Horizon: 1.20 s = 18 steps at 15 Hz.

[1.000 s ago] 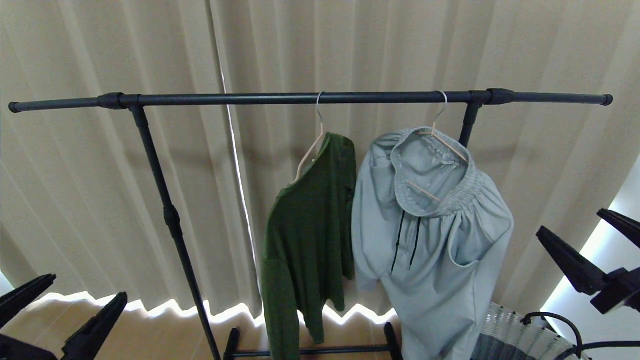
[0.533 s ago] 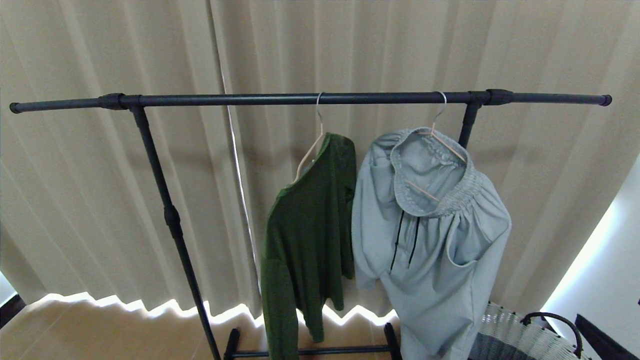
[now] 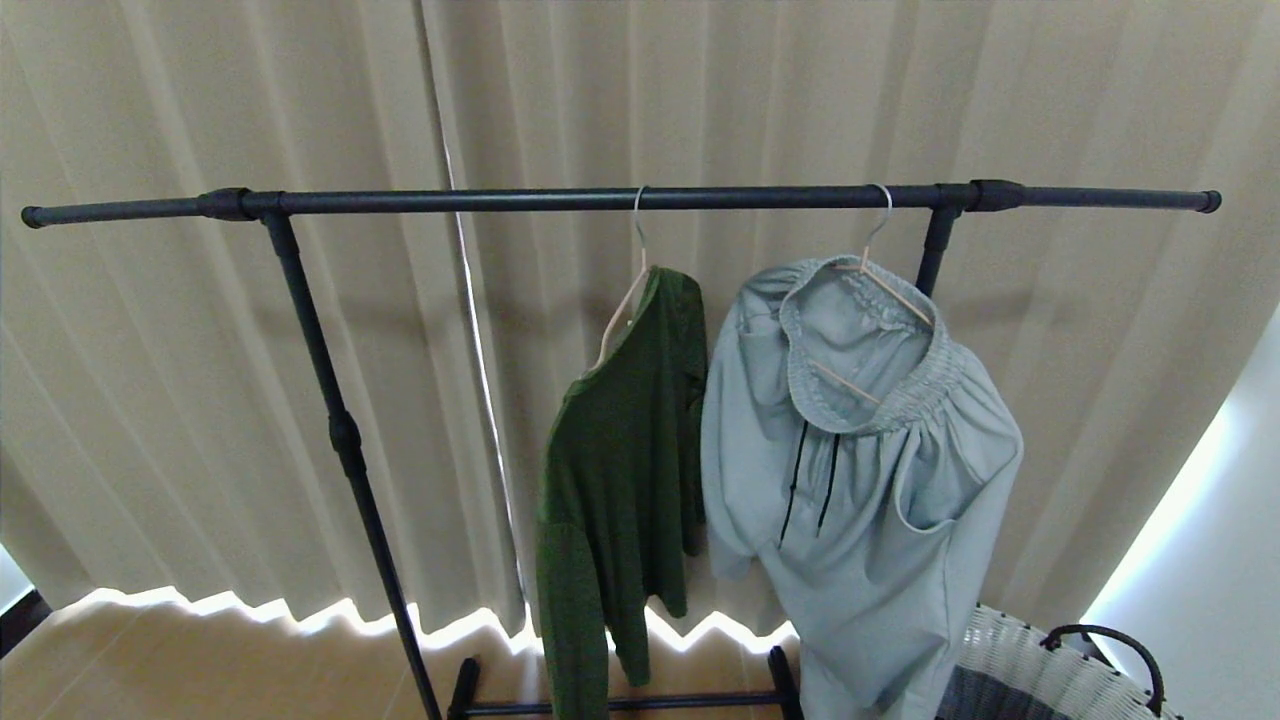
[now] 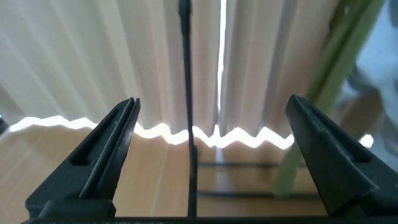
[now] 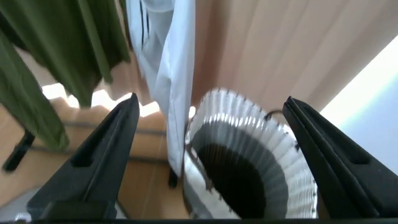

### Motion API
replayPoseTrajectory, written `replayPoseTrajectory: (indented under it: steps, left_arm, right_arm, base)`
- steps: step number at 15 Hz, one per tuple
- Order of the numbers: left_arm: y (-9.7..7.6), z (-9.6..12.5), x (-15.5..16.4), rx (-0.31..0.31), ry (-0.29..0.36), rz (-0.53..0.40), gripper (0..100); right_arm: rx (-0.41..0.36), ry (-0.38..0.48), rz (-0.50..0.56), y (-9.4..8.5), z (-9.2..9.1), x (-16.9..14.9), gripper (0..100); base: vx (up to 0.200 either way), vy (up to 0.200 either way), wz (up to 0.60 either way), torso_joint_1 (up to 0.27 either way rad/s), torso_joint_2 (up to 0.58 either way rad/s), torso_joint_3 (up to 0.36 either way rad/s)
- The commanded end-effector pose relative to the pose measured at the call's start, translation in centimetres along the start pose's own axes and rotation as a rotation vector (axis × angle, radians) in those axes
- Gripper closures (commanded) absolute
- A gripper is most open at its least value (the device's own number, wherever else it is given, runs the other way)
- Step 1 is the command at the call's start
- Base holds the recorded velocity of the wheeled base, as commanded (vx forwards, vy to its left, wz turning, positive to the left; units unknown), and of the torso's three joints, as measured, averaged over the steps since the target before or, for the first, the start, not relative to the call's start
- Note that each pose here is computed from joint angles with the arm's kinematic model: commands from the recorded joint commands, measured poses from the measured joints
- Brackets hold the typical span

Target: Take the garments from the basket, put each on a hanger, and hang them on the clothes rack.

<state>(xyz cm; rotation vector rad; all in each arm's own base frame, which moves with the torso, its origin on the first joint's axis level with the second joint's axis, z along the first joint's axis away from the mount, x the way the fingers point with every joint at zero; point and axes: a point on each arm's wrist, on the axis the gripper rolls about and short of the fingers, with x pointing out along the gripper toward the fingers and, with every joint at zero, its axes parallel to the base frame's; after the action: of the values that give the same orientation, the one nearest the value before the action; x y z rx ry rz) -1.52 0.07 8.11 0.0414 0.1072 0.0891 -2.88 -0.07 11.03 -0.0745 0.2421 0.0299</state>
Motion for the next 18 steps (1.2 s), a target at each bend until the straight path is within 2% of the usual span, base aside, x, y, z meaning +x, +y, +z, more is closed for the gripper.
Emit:
replayPoseTrajectory:
  steps: [1,3,4,7,10,11,16,18]
  left_arm:
    - [0.0,-0.2,-0.4,-0.003,-0.050,-0.031,0]
    - [-0.2,-0.6,-0.7,0.023,-0.091,-0.176,0]
    - [-0.3,-0.6,-0.7,0.033,-0.093,-0.200,0]
    - [-0.3,-0.6,-0.7,0.044,-0.099,-0.193,0]
    - [-0.2,-0.6,-0.7,0.027,-0.097,-0.164,0]
    - [-0.2,-0.6,-0.7,0.011,-0.095,-0.150,0]
    - [-0.2,-0.6,-0.7,-0.004,-0.094,-0.149,0]
    - [-0.2,-0.6,-0.7,-0.004,-0.094,-0.148,0]
  right_arm:
    - [0.000,-0.085,-0.007,0.1,-0.7,-0.9,0]
    - [0.004,-0.086,-0.027,0.2,-2.0,-0.8,0]
    - [0.011,-0.077,-0.048,0.2,-2.3,-0.7,0]
    - [0.083,-0.076,-0.073,0.1,-2.3,-0.7,0]
    - [0.083,-0.070,-0.238,-0.3,-2.4,-0.7,0]
    - [0.083,-0.069,-0.258,-0.3,-2.4,-0.7,0]
    - [0.074,-0.064,-0.274,-0.3,-2.4,-0.7,0]
    - [0.080,-0.067,-0.226,-0.2,-2.5,-0.6,0]
  base:
    - [0.000,0.000,0.00,0.000,0.00,0.000]
    - [0.000,0.000,0.00,0.000,0.00,0.000]
    - [0.000,0.000,0.00,0.000,0.00,0.000]
    - [0.000,0.000,0.00,0.000,0.00,0.000]
    - [0.000,0.000,0.00,0.000,0.00,0.000]
    - [0.000,0.000,0.00,0.000,0.00,0.000]
    - [0.000,0.000,0.00,0.000,0.00,0.000]
    - [0.000,0.000,0.00,0.000,0.00,0.000]
